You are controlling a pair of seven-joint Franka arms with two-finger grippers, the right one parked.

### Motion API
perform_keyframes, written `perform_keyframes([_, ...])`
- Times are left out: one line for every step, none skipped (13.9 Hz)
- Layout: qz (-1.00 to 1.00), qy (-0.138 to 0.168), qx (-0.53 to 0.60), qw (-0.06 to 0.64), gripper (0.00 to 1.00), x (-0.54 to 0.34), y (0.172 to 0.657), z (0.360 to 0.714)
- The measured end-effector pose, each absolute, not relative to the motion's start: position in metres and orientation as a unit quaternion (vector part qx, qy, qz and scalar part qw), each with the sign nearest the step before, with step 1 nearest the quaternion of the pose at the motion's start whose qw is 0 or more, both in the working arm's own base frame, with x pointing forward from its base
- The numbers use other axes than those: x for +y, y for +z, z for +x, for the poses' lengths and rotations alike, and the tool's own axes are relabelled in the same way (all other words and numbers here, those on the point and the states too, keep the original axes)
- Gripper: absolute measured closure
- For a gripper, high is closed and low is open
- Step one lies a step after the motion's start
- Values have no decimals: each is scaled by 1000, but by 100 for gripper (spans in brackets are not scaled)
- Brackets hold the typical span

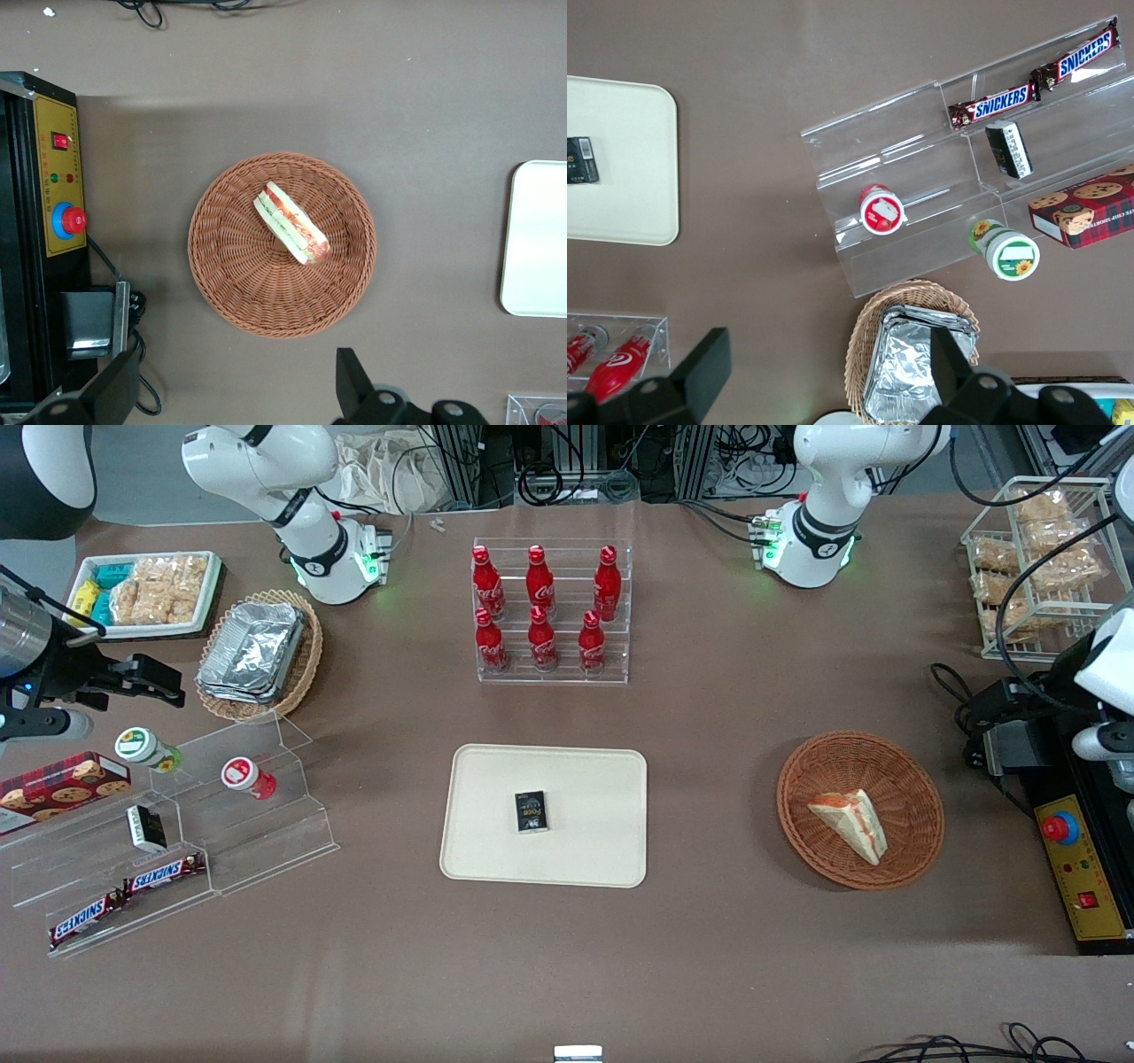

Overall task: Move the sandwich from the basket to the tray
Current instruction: 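Move the left gripper down over the wrapped sandwich in the wicker basket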

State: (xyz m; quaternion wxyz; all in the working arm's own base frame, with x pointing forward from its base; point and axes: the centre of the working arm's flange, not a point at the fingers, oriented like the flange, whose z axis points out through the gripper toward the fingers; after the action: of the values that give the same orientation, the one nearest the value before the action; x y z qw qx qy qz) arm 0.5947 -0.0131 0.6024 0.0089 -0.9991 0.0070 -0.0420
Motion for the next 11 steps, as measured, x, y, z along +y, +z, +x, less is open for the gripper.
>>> perform_keyframes([-999, -39, 7, 9, 0, -13, 599, 596])
perform_keyframes([-999, -38, 8, 8, 0, -14, 596, 598])
perform_keyframes([-999, -36, 9, 8, 0, -15, 594, 599])
perform_keyframes([-999, -35, 8, 8, 0, -15, 592, 600])
perform_keyframes([-999, -32, 0, 8, 0, -15, 588, 601])
perform_keyframes([-999, -26, -19, 7, 0, -16, 582, 603])
perform_keyframes([-999, -21, -39, 6, 0, -17, 573, 605])
perform_keyframes([-998, -20, -53, 6, 0, -18, 558, 608])
perform_keyframes([-998, -20, -66, 5, 0, -19, 539, 610])
perform_keyframes([-996, -20, -82, 4, 0, -19, 517, 610])
perform_keyframes([-994, -19, -105, 4, 0, -20, 496, 610])
